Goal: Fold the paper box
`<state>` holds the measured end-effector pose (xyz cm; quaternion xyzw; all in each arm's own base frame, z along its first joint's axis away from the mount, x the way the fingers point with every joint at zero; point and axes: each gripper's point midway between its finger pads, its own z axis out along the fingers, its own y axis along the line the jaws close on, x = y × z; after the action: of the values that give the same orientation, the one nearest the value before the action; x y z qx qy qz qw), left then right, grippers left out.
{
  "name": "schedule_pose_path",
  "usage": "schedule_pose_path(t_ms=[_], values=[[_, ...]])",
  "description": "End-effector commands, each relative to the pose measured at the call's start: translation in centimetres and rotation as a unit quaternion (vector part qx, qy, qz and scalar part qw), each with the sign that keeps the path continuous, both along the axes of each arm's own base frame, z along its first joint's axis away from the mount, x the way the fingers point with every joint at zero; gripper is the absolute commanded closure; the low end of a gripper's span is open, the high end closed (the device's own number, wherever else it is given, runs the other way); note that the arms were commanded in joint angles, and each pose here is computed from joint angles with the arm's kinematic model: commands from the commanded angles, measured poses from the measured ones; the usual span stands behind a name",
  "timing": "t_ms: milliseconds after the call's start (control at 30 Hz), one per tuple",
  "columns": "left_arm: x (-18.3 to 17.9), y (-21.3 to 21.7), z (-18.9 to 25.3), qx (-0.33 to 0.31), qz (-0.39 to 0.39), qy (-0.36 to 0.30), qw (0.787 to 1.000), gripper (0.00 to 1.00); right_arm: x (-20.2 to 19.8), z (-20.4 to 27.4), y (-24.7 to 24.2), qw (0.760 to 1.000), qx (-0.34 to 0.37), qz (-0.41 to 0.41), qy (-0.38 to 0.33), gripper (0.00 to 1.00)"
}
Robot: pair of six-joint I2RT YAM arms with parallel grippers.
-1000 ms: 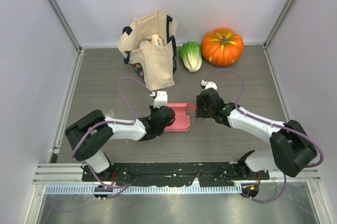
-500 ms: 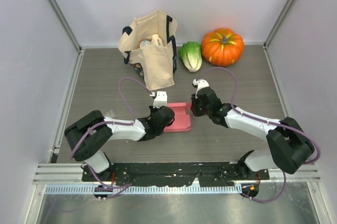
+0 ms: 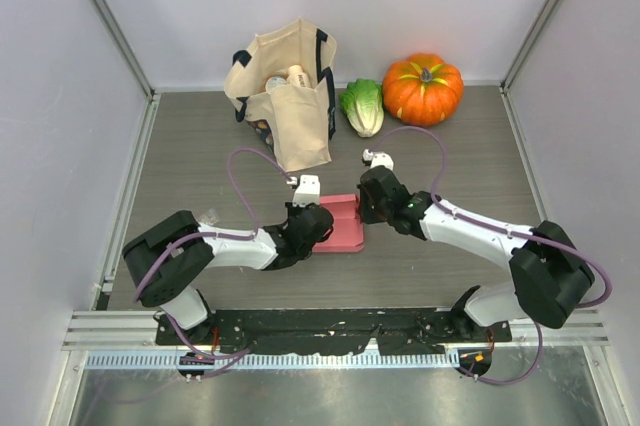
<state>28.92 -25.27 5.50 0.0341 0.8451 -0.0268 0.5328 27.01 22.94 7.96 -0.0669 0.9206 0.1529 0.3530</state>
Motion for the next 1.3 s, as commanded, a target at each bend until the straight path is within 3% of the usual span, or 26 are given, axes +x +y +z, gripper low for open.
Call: schedule_pose_path(t_ms=[0, 333, 433, 467, 567, 633, 867, 1000, 1167, 1267], values=[[0.6, -1.1, 1.7, -0.023, 0.005, -0.023, 0.999, 1.0, 1.7, 3.3, 1.4, 0.999, -0.004, -0.005, -0.045, 0.99], [0.4, -1.5, 1.7, -0.03, 0.001, -0.022, 0.999, 1.0, 0.2, 0.2, 4.5, 0.994, 0.093, -0.042, 0.024, 0.99], [0.2, -1.3, 1.7, -0.03, 0.002, -0.023, 0.999, 1.0, -0.5, 0.8, 3.7, 0.995, 0.093, -0.027, 0.009, 0.86], [0.2, -1.2, 1.6, -0.03, 0.002, -0.023, 0.999, 1.0, -0.8, 1.0, 3.2, 0.997, 0.083, -0.007, -0.001, 0.68], [0.1, -0.9, 1.3, -0.026, 0.001, -0.024, 0.999, 1.0, -1.2, 3.2, 1.1, 0.997, 0.075, 0.006, -0.032, 0.55], [0.0, -0.7, 1.2, -0.022, 0.002, -0.023, 0.999, 1.0, -1.6, 4.6, -0.8, 0.997, 0.064, 0.005, -0.051, 0.52], [-0.3, -0.2, 1.4, -0.021, 0.0, -0.025, 0.999, 1.0, 0.6, 4.0, -10.4, 0.981, -0.033, -0.168, -0.097, 0.53], [-0.4, 0.0, 1.5, -0.018, -0.003, -0.026, 0.999, 1.0, 1.1, 1.1, -7.6, 0.993, -0.048, -0.081, -0.076, 0.61], [-0.5, 0.1, 1.3, -0.016, -0.007, -0.024, 1.0, 1.0, 0.4, 1.7, -1.9, 0.987, -0.018, 0.055, -0.149, 0.64], [-0.6, 0.0, 1.4, -0.019, -0.009, -0.024, 0.999, 1.0, 0.6, 1.5, -0.5, 0.982, -0.003, 0.086, -0.168, 0.65]])
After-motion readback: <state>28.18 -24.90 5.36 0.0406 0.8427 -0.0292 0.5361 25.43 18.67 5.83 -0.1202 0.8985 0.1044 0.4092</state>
